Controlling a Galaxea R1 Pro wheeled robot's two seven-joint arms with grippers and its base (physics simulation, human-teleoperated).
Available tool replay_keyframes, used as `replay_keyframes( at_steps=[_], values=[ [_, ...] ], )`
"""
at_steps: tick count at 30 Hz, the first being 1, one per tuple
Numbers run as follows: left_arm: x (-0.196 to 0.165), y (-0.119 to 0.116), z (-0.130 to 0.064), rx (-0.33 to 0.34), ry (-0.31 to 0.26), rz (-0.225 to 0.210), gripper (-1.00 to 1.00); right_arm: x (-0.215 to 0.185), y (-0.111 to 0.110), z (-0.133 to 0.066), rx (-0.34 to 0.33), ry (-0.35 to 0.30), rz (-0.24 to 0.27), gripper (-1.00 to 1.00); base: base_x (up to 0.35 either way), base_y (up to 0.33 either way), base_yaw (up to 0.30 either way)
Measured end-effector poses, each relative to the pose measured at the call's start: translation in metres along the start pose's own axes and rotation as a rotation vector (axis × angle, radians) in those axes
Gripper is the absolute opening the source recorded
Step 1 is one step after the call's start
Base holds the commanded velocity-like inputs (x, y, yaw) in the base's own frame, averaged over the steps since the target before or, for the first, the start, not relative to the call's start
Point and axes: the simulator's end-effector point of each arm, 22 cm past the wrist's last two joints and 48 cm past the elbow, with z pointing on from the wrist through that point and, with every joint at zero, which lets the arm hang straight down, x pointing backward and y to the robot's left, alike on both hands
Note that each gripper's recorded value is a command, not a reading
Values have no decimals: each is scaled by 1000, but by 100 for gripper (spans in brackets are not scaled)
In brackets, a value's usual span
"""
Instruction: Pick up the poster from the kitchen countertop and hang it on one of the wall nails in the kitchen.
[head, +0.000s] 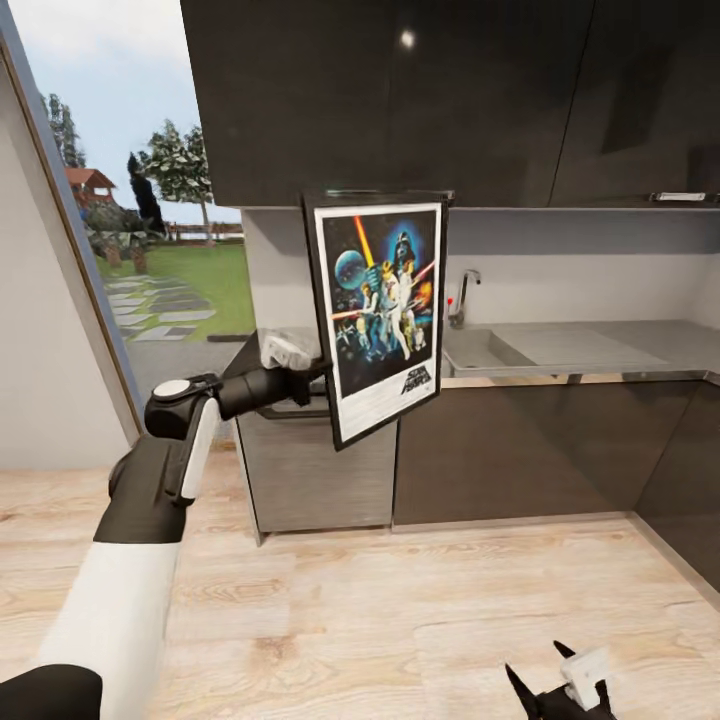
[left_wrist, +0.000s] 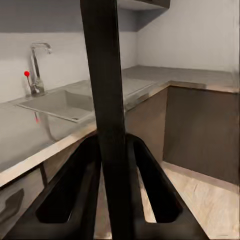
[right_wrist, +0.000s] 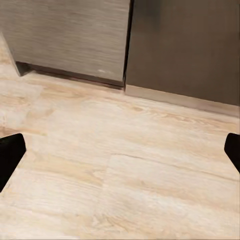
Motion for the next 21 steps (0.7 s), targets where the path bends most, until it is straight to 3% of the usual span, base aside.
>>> replay_keyframes(
  at_steps=[5,8,11,16,21],
  values=[
    [39,-24,-20,142,63,-28,-100,-53,-9,23,-158,-16,34,100,0,0,0],
    [51,-32,-25,181,80,-45,-100,-72,-12,25,-224,-23,27,100,0,0,0],
    [66,-44,-32,237,100,-70,-100,-93,-19,23,-308,-32,-3,100,0,0,0],
    [96,-67,-42,373,134,-147,-100,-116,-22,8,-505,-26,-51,100,0,0,0],
    [117,-70,-45,418,153,-193,-100,-136,-26,0,-587,-33,-48,100,0,0,0]
  ],
)
